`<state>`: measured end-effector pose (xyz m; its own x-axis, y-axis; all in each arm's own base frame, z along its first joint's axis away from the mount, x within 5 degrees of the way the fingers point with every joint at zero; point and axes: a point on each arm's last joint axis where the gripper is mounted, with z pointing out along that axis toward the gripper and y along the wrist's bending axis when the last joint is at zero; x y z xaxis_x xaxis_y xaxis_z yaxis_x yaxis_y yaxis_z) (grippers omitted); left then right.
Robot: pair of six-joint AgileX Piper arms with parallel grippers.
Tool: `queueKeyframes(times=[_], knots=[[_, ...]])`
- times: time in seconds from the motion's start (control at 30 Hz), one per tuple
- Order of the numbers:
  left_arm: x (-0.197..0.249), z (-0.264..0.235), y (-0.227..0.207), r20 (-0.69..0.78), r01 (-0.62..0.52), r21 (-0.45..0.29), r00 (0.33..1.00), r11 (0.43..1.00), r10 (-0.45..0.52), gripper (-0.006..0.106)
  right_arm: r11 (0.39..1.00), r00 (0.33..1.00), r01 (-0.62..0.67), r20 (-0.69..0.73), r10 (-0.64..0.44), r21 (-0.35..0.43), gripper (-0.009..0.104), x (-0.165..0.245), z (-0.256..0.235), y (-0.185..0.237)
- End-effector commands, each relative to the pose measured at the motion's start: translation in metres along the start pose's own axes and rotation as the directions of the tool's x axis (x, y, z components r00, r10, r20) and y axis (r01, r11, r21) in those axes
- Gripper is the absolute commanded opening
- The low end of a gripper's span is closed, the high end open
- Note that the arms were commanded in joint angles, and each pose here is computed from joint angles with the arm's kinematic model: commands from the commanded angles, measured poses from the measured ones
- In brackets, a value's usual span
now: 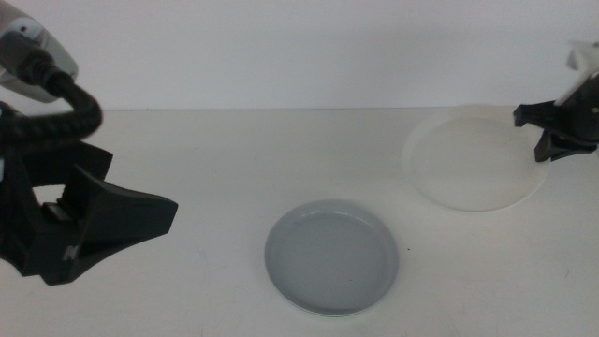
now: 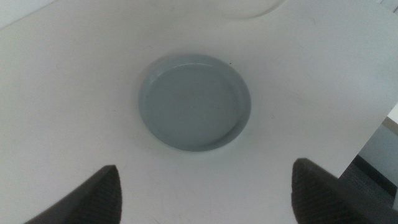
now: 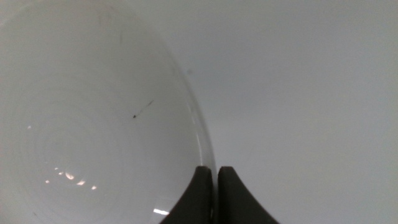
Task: Stack the three bowls on top of each other.
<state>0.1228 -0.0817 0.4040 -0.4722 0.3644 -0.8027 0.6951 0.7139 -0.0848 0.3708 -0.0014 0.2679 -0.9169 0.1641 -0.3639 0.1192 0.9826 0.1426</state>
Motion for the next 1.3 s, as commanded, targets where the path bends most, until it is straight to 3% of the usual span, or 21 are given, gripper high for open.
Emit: queueKeyframes(times=[0.0,0.27,0.63,1.27], knots=[[-0.011,-0.008,-0.003,0.089,0.009,0.001,0.996,1.0,-0.009,0.105,0.998,0.989,-0.016,0.148,0.026,-0.065,-0.001,0.006,-0.051,0.007],[-0.011,-0.008,-0.003,0.089,0.009,0.001,0.996,1.0,-0.009,0.105,0.985,0.98,0.065,0.196,-0.033,-0.161,-0.001,0.036,-0.092,0.042],[-0.011,-0.008,-0.003,0.089,0.009,0.001,0.996,1.0,-0.009,0.105,0.946,0.977,0.198,0.134,-0.167,-0.258,-0.001,0.068,-0.067,0.132],[-0.011,-0.008,-0.003,0.089,0.009,0.001,0.996,1.0,-0.009,0.105,0.962,0.981,0.162,-0.066,-0.18,-0.219,-0.001,0.073,0.045,0.158]])
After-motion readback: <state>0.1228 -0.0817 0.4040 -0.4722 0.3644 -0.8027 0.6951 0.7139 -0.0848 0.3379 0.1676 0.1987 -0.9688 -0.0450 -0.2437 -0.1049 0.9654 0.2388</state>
